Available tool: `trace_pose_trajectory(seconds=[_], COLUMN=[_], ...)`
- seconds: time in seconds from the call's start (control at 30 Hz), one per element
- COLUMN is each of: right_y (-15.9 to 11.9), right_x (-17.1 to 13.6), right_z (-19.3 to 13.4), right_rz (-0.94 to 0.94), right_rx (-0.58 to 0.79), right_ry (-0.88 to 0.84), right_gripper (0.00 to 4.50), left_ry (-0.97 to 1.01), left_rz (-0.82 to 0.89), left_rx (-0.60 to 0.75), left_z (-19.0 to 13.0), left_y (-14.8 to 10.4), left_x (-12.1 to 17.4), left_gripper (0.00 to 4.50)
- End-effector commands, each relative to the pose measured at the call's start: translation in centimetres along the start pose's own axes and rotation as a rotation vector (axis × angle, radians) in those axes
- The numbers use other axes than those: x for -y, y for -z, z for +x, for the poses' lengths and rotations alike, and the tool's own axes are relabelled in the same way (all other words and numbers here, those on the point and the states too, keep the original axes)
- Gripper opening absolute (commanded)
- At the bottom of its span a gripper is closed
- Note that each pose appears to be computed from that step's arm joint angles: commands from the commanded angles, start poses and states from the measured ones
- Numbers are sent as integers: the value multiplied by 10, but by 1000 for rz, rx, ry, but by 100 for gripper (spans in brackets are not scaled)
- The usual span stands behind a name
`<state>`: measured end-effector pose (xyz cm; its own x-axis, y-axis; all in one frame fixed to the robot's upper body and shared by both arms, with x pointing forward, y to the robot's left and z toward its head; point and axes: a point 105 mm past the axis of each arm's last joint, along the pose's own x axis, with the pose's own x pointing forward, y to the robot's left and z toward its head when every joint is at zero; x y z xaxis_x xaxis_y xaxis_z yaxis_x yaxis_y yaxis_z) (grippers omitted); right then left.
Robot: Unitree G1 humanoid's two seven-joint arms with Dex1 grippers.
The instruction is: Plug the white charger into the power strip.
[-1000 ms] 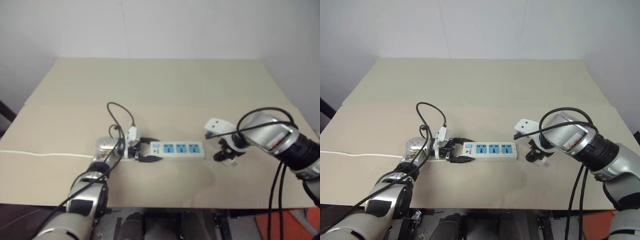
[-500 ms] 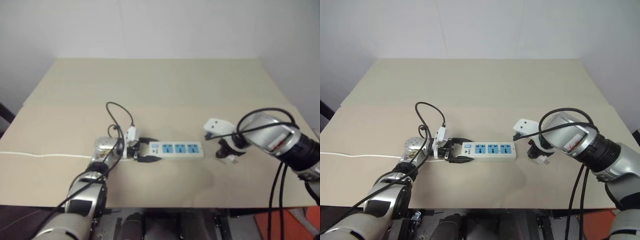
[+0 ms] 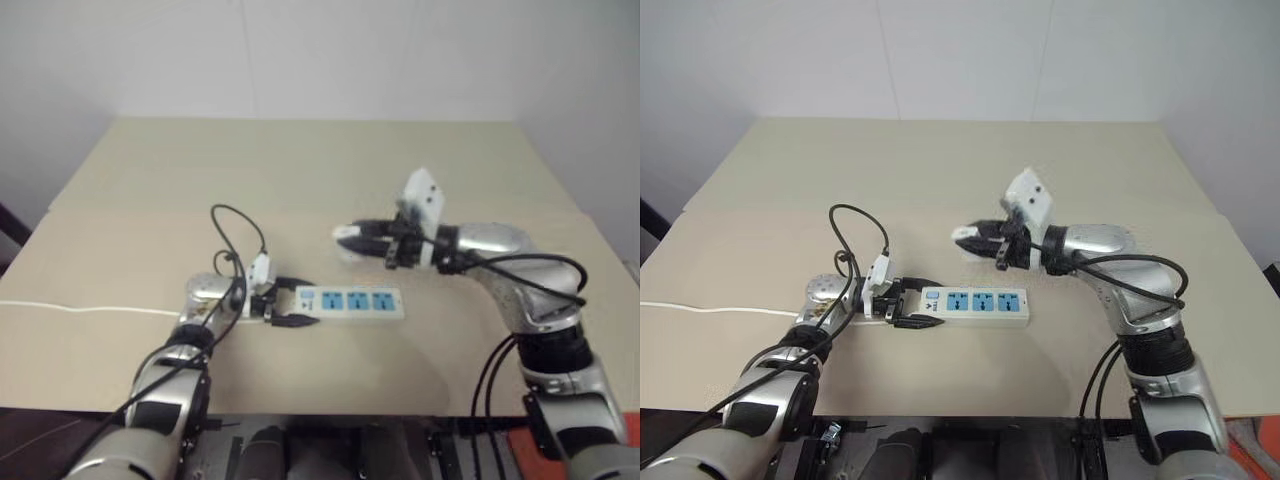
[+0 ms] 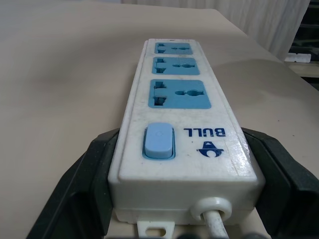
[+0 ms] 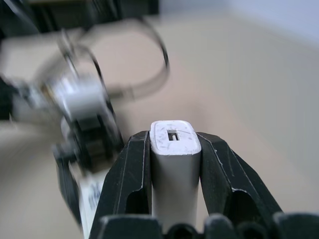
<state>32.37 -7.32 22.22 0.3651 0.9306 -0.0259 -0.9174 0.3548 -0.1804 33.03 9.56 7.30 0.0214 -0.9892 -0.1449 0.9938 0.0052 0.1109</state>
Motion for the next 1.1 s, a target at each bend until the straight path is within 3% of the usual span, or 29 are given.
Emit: trace_pose_trajectory(seconds=[0.03,0.17,0.33,0.53,1.1], right_y=[-9,17,30,52,81], right_x=[-5,-7,-14,-14,-16], right_z=[-2,5,10,15,17], right_rz=[-5,2,4,0,45], right_rx=[135,130,207,168,93], right_ry=[-81,-121,-200,-235,-240], right_gripper=[110,110,110,110,110], left_ry=[18,16,13,9,19], left_rz=[-1,-2,-1,1,5], left_rx=[-14,-16,-22,-30,-34], left_z=[1,1,-2,-6,-5], left_y=[1,2,2,1,-3], left_x=[3,5,6,6,4], left_gripper=[329,329,329,329,329])
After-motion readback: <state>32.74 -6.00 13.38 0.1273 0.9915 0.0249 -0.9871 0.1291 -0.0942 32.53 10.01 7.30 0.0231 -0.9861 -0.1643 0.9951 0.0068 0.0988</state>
